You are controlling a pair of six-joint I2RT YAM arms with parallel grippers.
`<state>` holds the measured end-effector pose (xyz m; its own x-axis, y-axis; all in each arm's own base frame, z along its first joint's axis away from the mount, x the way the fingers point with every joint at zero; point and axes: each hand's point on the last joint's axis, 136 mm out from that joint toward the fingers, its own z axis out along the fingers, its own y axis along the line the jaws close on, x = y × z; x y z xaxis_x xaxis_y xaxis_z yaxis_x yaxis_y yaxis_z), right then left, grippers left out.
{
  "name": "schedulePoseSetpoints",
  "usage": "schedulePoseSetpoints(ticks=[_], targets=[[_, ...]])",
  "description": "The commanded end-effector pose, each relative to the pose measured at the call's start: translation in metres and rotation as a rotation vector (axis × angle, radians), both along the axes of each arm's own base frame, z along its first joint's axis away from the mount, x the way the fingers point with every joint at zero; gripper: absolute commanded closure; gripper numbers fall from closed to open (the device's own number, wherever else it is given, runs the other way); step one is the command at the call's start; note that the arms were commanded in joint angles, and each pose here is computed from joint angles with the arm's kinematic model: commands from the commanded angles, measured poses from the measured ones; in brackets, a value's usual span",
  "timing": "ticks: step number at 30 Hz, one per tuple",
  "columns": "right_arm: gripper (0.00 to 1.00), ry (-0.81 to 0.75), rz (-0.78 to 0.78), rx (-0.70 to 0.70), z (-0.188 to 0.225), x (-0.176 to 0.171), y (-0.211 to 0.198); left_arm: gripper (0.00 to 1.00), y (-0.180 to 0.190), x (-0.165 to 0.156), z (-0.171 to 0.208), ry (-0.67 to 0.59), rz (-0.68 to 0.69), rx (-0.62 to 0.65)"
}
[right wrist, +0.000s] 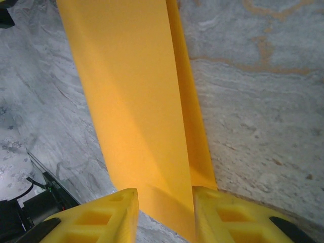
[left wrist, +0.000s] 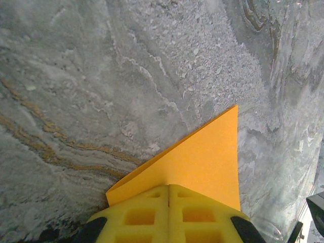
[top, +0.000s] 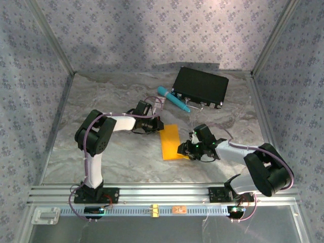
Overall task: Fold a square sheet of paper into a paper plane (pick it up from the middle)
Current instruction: Fold the triangle a second time at the center of the table.
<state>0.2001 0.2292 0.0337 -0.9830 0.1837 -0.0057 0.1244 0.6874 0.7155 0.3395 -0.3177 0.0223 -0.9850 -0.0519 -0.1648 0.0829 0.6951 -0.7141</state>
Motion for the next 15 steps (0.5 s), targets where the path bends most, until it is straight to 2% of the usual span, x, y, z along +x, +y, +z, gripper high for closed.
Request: schedulePoseSetpoints(ticks=[1, 15], targets=[[0.66, -0.001, -0.003, 0.027, 0.004, 0.000, 0.002, 0.97, 0.015, -0.013, -0.025, 0.069, 0.017, 0.073], [0.62, -0.082, -0.001, 0.109, 0.018, 0.034, 0.011, 0.97, 0.004, -0.012, -0.019, 0.061, -0.024, 0.049]])
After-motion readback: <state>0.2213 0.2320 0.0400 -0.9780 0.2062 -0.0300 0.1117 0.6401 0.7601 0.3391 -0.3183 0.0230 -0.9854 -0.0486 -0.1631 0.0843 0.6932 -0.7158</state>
